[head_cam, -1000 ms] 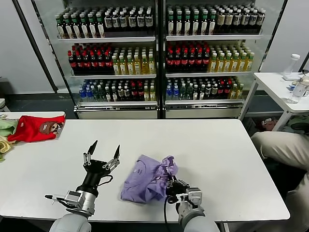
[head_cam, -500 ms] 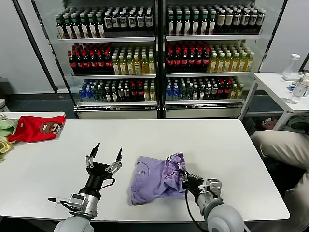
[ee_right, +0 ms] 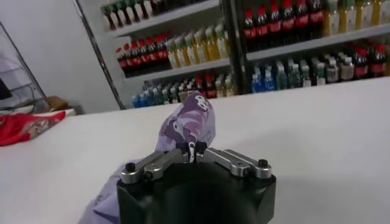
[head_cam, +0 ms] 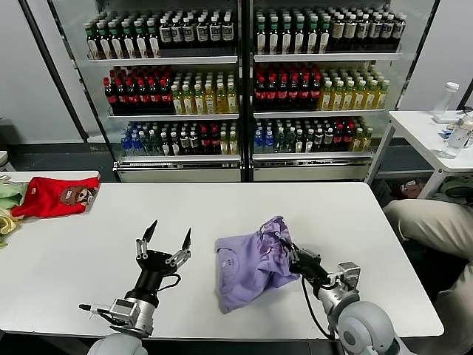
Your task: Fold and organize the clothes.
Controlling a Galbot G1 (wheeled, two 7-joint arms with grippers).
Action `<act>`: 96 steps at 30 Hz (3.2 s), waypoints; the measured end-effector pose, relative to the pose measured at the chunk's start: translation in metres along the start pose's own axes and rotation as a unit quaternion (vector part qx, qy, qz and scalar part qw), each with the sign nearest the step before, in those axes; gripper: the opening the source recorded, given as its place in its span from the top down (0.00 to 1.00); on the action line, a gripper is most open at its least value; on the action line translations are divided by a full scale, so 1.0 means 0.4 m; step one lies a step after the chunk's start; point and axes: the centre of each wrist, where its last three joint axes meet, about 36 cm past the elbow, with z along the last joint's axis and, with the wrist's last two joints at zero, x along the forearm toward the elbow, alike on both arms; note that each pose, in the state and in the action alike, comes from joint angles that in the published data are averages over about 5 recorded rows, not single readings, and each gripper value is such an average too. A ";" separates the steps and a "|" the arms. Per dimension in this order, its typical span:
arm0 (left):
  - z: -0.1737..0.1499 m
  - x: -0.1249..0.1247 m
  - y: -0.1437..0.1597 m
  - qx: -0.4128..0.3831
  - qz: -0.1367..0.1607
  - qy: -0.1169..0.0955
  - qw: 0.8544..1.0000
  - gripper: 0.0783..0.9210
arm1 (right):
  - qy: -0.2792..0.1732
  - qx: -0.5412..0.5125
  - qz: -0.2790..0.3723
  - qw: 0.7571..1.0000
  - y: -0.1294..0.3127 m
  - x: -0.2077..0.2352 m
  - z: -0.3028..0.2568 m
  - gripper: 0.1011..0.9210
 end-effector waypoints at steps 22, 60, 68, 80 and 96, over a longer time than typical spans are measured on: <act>0.000 0.010 -0.045 0.018 0.019 0.011 1.000 0.12 | 0.045 -0.021 0.079 0.996 -0.165 0.059 0.032 0.65; 0.034 -0.047 0.036 -0.026 -0.013 -0.031 0.999 0.12 | -0.055 0.178 0.125 0.974 -0.098 0.077 -0.057 0.12; 0.041 -0.089 0.060 -0.037 -0.010 -0.054 0.998 0.12 | -0.083 0.220 0.147 0.961 -0.096 0.052 -0.070 0.12; 0.045 -0.108 0.097 -0.042 -0.014 -0.068 0.997 0.12 | -0.102 0.266 0.181 0.941 -0.146 0.052 -0.078 0.12; 0.065 -0.112 0.113 -0.037 -0.026 -0.068 0.997 0.12 | -0.112 0.281 0.210 0.930 -0.218 0.049 -0.081 0.12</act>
